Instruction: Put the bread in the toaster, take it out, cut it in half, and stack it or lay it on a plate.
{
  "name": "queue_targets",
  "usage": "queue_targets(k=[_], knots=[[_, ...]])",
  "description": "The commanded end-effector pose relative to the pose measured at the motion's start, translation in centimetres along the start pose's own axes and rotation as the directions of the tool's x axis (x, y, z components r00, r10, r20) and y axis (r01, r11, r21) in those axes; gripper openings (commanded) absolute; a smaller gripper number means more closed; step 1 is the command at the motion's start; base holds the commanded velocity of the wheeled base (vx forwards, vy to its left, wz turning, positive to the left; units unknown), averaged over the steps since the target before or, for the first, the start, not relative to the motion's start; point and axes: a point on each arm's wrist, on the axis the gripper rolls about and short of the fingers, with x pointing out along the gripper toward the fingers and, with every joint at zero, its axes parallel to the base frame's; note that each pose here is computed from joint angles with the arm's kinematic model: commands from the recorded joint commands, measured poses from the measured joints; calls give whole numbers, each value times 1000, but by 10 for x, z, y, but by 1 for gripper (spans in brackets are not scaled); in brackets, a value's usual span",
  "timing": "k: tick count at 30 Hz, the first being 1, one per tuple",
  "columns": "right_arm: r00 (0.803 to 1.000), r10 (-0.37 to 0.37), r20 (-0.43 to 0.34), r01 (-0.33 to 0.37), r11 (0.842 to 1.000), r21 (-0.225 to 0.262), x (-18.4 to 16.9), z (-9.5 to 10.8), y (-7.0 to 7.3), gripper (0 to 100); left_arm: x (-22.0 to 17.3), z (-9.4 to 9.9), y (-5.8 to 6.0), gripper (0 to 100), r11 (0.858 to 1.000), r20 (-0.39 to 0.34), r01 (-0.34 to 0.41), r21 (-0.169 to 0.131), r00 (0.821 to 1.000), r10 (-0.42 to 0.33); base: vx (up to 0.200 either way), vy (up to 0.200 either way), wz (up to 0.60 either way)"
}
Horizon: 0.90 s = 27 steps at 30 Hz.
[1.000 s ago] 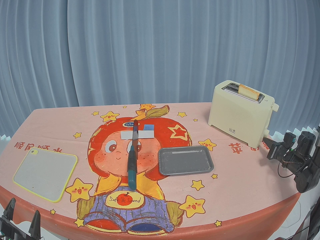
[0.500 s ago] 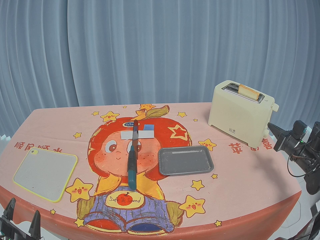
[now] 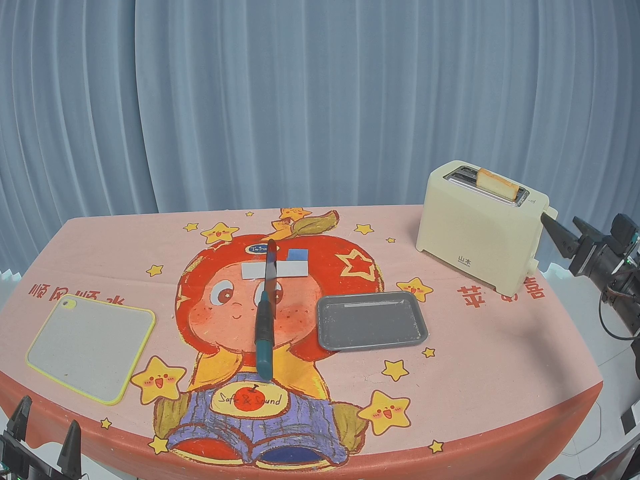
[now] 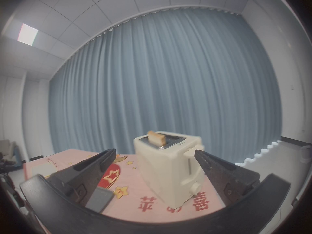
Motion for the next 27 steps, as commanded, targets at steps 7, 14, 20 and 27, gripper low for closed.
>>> queue_targets(k=[7,14,20,27], knots=[[984,-48,169,20,987,161,-8,30,29,100,0,-5,0,100,1000,-1,-1,0,1000,1,0,0,0],[965,29,259,-122,928,353,-23,53,40,100,0,-5,0,100,1000,-1,-1,0,1000,1,0,0,0],[965,147,215,-215,916,338,-40,44,39,100,0,-5,0,100,1000,-1,-1,0,1000,1,0,0,0],[974,147,171,-182,961,210,-33,44,38,100,0,-5,0,100,1000,-1,-1,0,1000,1,0,0,0]])
